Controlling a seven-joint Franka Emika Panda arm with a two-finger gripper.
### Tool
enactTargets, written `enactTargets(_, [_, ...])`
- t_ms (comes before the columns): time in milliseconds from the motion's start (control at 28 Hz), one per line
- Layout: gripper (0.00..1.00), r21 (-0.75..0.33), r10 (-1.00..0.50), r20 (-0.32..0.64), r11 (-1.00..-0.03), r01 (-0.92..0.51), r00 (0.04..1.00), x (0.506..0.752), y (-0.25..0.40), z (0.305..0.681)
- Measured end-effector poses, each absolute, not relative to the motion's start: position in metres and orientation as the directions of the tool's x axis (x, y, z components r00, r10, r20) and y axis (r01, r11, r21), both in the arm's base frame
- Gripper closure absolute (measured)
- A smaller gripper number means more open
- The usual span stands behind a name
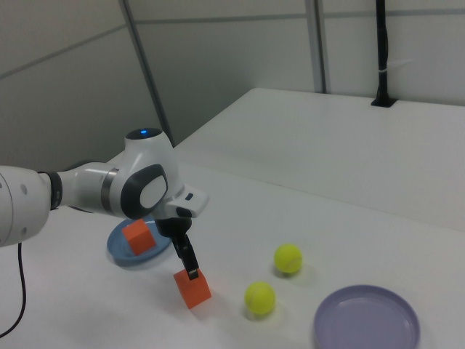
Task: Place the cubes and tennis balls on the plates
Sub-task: 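Move the gripper to the second orange cube and grasp it, then carry the second cube to the blue plate and open the gripper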
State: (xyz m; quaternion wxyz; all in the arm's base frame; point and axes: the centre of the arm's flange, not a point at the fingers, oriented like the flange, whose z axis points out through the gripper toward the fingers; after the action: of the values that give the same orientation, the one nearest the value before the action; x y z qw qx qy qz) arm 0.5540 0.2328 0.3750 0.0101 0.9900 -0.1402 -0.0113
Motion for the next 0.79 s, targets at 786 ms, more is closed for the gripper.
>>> enactTargets(786, [0.16, 0.030, -0.263, -0.038, -0.965, -0.262, 0.964, 0.556, 0.234, 0.328])
